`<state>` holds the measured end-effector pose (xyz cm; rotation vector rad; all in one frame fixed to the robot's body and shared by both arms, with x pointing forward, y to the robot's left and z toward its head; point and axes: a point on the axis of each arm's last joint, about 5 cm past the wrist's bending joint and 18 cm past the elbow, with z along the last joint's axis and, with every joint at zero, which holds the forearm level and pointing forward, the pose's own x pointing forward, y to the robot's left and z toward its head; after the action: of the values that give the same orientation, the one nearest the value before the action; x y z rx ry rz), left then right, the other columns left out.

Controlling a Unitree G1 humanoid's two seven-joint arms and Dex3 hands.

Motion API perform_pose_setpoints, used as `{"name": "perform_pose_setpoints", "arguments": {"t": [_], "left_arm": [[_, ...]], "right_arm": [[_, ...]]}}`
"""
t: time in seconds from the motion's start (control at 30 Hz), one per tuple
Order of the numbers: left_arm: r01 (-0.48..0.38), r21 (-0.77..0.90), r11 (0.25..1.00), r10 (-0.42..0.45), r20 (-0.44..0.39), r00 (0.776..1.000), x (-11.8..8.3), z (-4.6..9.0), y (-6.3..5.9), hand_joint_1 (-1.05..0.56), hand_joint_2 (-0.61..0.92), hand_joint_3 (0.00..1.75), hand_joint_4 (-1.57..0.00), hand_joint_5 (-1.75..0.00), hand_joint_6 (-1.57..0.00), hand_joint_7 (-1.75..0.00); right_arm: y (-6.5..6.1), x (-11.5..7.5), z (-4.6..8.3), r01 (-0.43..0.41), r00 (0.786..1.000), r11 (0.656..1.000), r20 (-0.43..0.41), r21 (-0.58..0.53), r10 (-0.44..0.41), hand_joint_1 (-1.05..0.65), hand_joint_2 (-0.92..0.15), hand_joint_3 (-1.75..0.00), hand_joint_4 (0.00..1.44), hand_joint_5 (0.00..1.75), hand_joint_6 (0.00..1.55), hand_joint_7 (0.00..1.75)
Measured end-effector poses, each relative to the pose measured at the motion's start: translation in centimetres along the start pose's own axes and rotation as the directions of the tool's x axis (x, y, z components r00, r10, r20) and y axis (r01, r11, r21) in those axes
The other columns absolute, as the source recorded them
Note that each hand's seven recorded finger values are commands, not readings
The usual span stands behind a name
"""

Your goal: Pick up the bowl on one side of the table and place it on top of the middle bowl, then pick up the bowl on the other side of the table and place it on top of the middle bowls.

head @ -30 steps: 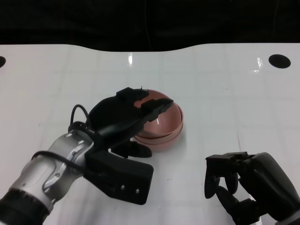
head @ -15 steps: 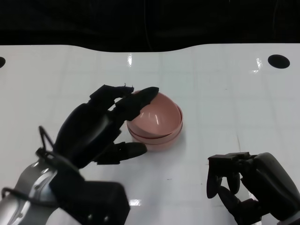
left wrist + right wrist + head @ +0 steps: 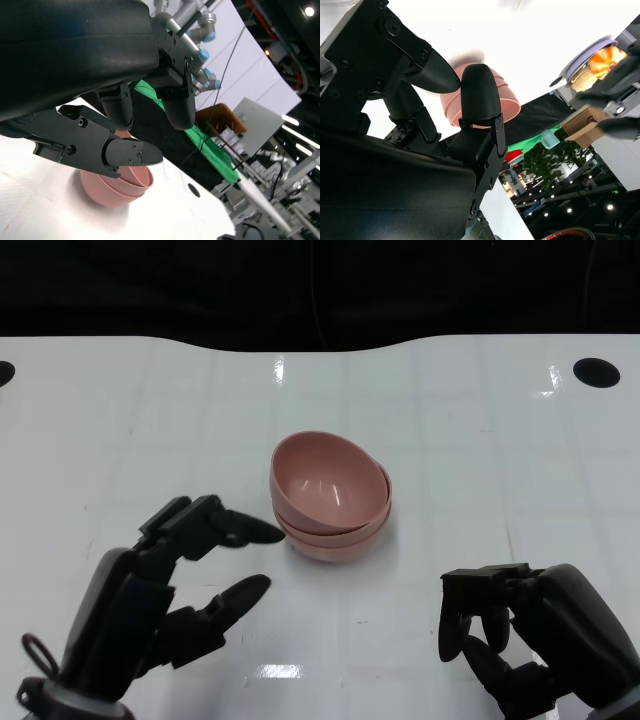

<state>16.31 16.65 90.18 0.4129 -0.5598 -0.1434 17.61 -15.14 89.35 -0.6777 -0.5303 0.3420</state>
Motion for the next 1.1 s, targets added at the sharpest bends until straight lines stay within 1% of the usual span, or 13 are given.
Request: {"name": "perform_pose_setpoints", "arguments": {"t": [0.07,0.1,0.13,0.2,0.23,0.37,0.4,0.5,0.63,0.7,0.77,0.93,1.1], "left_arm": [[-0.007,-0.011,1.000,0.007,-0.006,1.000,-0.4,0.2,0.4,-0.07,0.60,0.93,-0.59,-1.39,-0.66,-1.07],[-0.011,-0.022,1.000,0.011,-0.013,1.000,-0.5,0.3,0.6,-0.05,0.55,1.03,-0.64,-1.37,-0.72,-1.04],[-0.017,-0.038,0.999,0.016,-0.025,1.000,-0.8,0.5,0.7,-0.04,0.52,1.07,-0.66,-1.36,-0.74,-1.03],[-0.039,-0.084,0.996,0.034,-0.068,0.997,-1.2,0.6,0.8,-0.02,0.46,1.22,-0.70,-1.34,-0.79,-1.03],[-0.050,-0.110,0.993,0.041,-0.089,0.995,-1.5,0.8,0.7,-0.02,0.44,1.25,-0.70,-1.34,-0.80,-1.02],[-0.094,-0.176,0.980,0.063,-0.177,0.982,-2.3,1.4,0.3,-0.04,0.43,1.28,-0.79,-1.37,-0.84,-1.04],[-0.102,-0.187,0.977,0.064,-0.197,0.978,-2.4,1.5,0.2,-0.05,0.46,1.28,-0.82,-1.45,-0.84,-1.10],[-0.151,-0.248,0.957,0.080,-0.277,0.958,-2.7,2.2,0.0,-0.08,0.49,1.25,-0.84,-1.57,-0.83,-1.22],[-0.168,-0.273,0.947,0.072,-0.329,0.942,-2.9,2.6,0.0,-0.07,0.47,1.29,-0.88,-1.68,-0.83,-1.38],[-0.180,-0.285,0.942,0.074,-0.346,0.935,-2.9,2.6,-0.1,-0.07,0.45,1.34,-0.90,-1.73,-0.82,-1.48],[-0.188,-0.290,0.938,0.077,-0.356,0.931,-3.0,2.6,-0.3,-0.07,0.44,1.35,-0.89,-1.74,-0.82,-1.51],[-0.176,-0.293,0.940,0.056,-0.378,0.924,-3.2,2.2,-0.5,-0.09,0.38,1.43,-0.89,-1.75,-0.82,-1.55],[-0.166,-0.290,0.943,0.033,-0.413,0.910,-3.6,1.4,-0.7,-0.08,0.38,1.44,-0.88,-1.75,-0.81,-1.54]], "right_arm": [[0.0,0.0,0.0,-0.001,1.000,1.000,0.000,0.001,0.001,-0.10,-0.13,-1.62,0.95,1.75,0.84,1.48],[0.0,0.0,0.0,-0.001,1.000,1.000,0.000,0.001,0.001,-0.10,-0.13,-1.62,0.95,1.75,0.85,1.48],[0.0,0.0,0.0,-0.002,1.000,1.000,-0.002,0.001,0.002,-0.10,-0.13,-1.62,0.95,1.75,0.85,1.48],[0.1,0.0,-0.1,-0.003,1.000,1.000,-0.004,0.003,0.003,-0.10,-0.13,-1.62,0.95,1.75,0.85,1.47],[0.1,0.0,-0.1,-0.003,1.000,1.000,-0.005,0.004,0.004,-0.10,-0.13,-1.63,0.95,1.75,0.85,1.47],[0.1,0.0,-0.2,-0.005,1.000,1.000,-0.008,0.004,0.005,-0.10,-0.13,-1.63,0.95,1.75,0.85,1.46],[0.1,0.0,-0.2,-0.005,1.000,1.000,-0.007,0.003,0.005,-0.10,-0.13,-1.63,0.95,1.75,0.85,1.46],[0.0,0.1,-0.2,-0.004,1.000,1.000,-0.006,0.002,0.004,-0.10,-0.13,-1.63,0.95,1.75,0.85,1.46],[0.0,0.0,-0.2,-0.005,1.000,1.000,-0.007,0.002,0.005,-0.10,-0.13,-1.64,0.95,1.75,0.86,1.47],[0.0,0.0,-0.2,-0.005,1.000,1.000,-0.008,0.004,0.005,-0.10,-0.13,-1.64,0.95,1.75,0.85,1.47],[0.0,0.0,-0.3,-0.005,1.000,1.000,-0.008,0.006,0.005,-0.10,-0.13,-1.63,0.95,1.75,0.85,1.47],[-0.1,-0.1,-0.3,-0.009,1.000,1.000,-0.012,0.007,0.009,-0.10,-0.13,-1.63,0.94,1.75,0.85,1.45],[-0.1,-0.3,-0.4,-0.019,0.999,1.000,-0.025,0.023,0.020,-0.10,-0.14,-1.62,0.94,1.75,0.85,1.41]]}}
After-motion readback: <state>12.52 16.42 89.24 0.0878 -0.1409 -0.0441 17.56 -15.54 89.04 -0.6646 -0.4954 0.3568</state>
